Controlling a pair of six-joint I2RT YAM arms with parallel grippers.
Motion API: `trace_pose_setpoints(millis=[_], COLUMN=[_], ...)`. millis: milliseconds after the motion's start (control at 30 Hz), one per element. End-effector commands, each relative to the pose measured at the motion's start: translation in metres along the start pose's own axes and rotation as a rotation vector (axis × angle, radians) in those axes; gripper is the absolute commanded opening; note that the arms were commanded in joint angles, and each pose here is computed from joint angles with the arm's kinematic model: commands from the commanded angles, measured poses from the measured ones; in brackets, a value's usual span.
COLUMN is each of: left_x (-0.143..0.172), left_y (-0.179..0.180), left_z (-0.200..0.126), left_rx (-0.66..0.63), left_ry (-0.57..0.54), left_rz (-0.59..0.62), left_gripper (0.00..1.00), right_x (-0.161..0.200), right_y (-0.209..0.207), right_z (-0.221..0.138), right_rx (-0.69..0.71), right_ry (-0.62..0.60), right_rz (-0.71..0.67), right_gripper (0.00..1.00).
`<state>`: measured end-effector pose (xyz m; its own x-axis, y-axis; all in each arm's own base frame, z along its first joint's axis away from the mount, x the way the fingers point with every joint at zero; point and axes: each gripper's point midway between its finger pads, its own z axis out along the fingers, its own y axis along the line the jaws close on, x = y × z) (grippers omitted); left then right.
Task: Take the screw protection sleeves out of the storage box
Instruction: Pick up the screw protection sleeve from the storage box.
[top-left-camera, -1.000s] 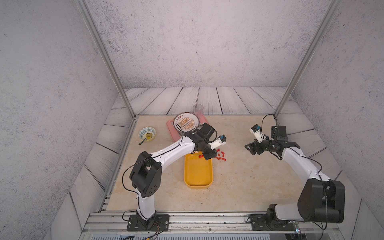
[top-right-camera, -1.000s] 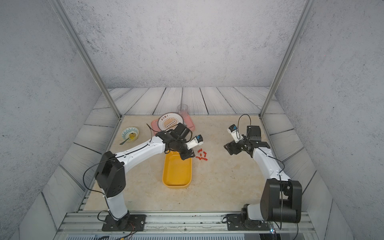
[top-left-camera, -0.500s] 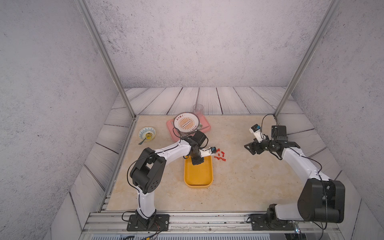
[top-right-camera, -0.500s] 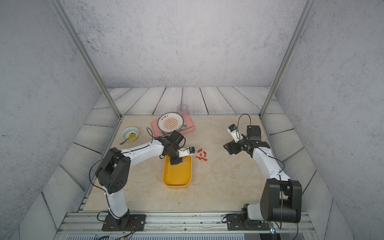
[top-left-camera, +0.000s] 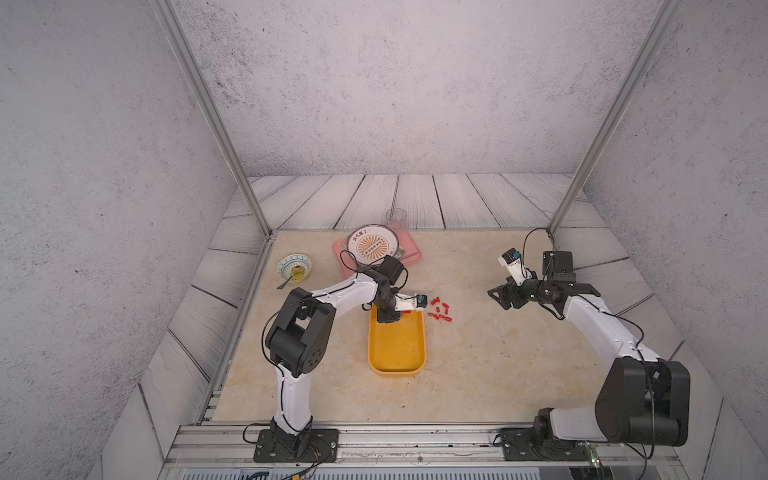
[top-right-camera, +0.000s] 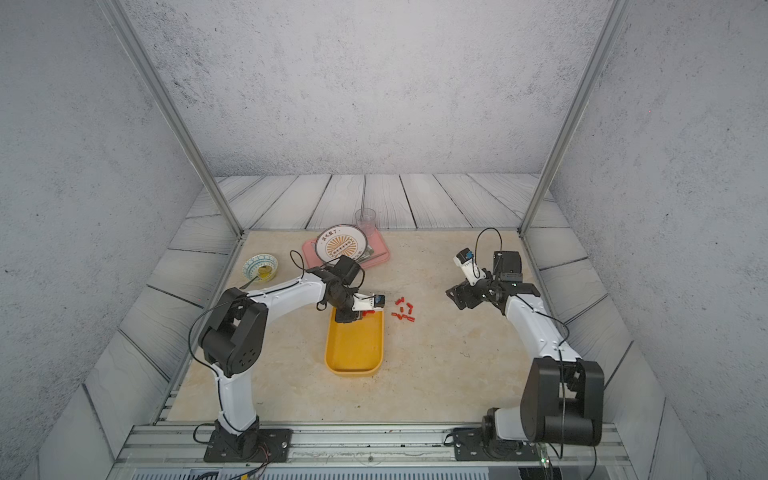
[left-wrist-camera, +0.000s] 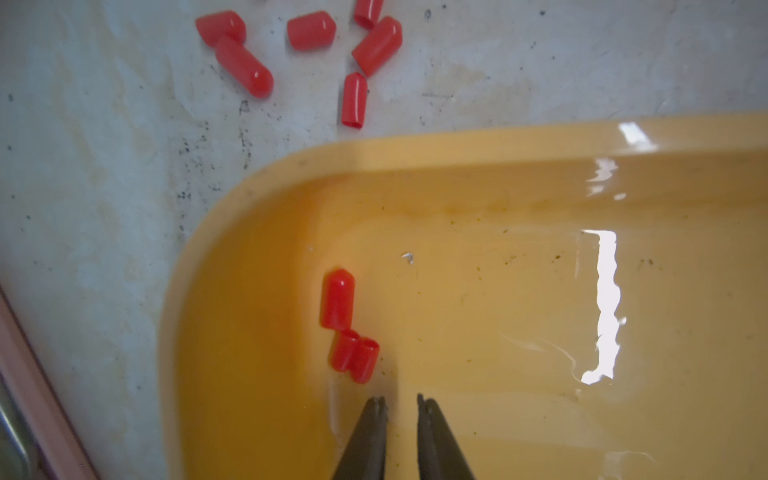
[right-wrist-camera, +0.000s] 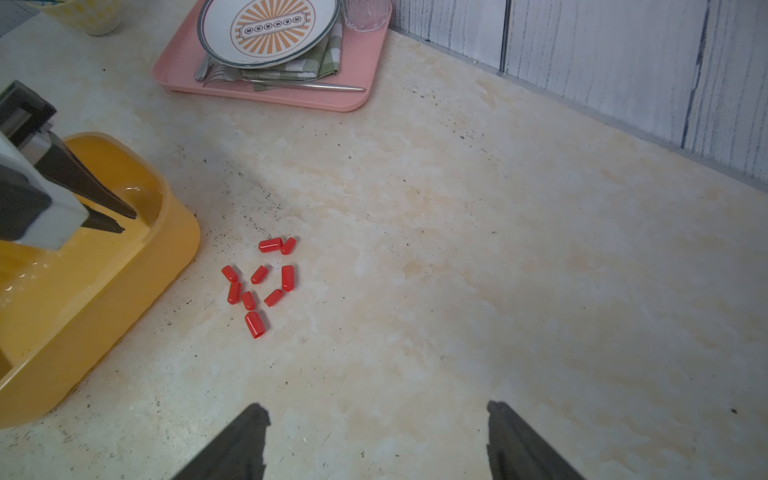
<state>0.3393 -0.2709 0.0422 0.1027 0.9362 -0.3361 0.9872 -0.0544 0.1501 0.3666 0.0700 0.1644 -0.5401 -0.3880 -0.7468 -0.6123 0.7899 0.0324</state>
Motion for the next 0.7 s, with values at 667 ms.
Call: trace_pose_setpoints(millis=[667], left_x=[0.006], left_y=[0.014], left_z=[0.017], left_rx=[0.042], left_ry=[0.024], left_rz=[0.08], left_gripper=[0.18], right_x=[-0.009], right_y=[0.005], right_z=[-0.011], right_rx=[-0.004], right_ry=[-0.037], right_rz=[-0.026], right_gripper=[0.85])
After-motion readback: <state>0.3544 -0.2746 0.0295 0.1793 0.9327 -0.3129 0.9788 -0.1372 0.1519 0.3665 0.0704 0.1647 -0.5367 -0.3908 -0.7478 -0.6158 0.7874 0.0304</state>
